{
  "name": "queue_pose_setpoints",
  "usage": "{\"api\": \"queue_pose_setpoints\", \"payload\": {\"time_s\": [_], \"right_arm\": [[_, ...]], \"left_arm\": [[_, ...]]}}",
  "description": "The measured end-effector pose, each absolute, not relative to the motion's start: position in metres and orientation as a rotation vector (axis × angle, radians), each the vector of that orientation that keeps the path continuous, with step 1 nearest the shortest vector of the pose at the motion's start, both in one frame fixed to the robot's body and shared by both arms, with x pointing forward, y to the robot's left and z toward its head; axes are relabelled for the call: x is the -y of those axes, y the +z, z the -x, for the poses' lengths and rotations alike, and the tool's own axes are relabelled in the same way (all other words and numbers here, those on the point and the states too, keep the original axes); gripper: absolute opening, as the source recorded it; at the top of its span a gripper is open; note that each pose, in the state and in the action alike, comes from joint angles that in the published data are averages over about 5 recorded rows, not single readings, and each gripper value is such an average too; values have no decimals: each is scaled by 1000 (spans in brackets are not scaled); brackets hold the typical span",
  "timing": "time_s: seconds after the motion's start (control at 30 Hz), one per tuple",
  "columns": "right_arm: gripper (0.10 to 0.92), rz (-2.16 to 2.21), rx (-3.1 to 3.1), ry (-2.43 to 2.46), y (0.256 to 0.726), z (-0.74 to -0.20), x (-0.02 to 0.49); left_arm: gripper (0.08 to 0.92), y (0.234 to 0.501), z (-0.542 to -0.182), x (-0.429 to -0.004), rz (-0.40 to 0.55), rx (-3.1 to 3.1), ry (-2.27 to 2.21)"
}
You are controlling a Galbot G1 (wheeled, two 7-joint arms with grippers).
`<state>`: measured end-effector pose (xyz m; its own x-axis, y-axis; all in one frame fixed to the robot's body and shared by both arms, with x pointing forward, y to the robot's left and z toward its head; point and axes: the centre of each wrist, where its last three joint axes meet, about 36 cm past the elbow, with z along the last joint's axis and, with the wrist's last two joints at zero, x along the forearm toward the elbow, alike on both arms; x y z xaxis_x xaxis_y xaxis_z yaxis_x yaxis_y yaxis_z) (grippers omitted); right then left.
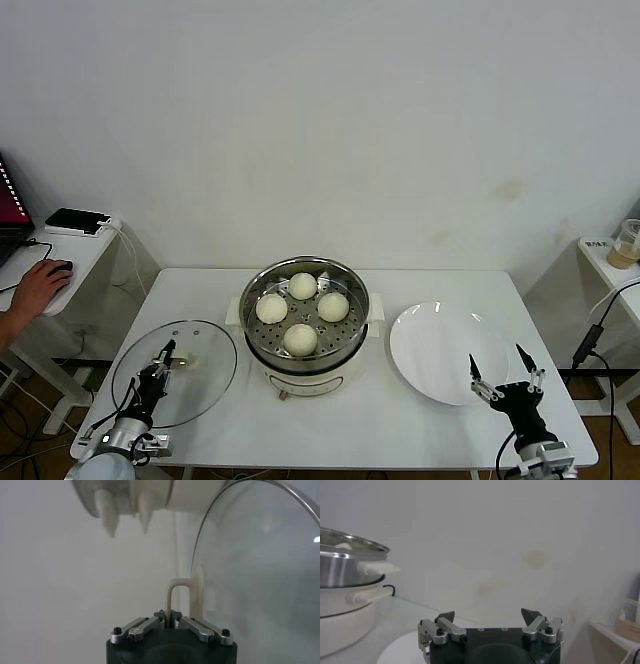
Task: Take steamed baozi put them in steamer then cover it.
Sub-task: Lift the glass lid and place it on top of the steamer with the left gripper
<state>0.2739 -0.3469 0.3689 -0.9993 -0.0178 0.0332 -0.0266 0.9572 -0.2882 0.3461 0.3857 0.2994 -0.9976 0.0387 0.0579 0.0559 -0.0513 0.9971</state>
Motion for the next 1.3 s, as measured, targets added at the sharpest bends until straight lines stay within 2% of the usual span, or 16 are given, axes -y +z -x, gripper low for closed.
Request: {"api": "queue_pose_setpoints", "payload": {"time_s": [0.37, 0.6, 0.77, 0.97, 1.3], "right_arm": [[823, -49, 3080, 464, 372, -274, 344], [823, -62, 3077, 475, 373, -272, 341], [823, -79, 3072, 480, 375, -270, 336], [823, -88, 3071, 504, 377, -269, 329], [823, -77, 3049, 582, 375, -272, 321]], "left_arm": [[132, 355, -344, -383, -138, 2108, -2321], [132, 391, -353, -379, -204, 2073, -2342], [132, 414, -362, -372, -207, 2077, -2357], [132, 440, -373, -356, -162, 2103, -2385], [132, 462, -391, -299, -67, 2178, -2360]]}}
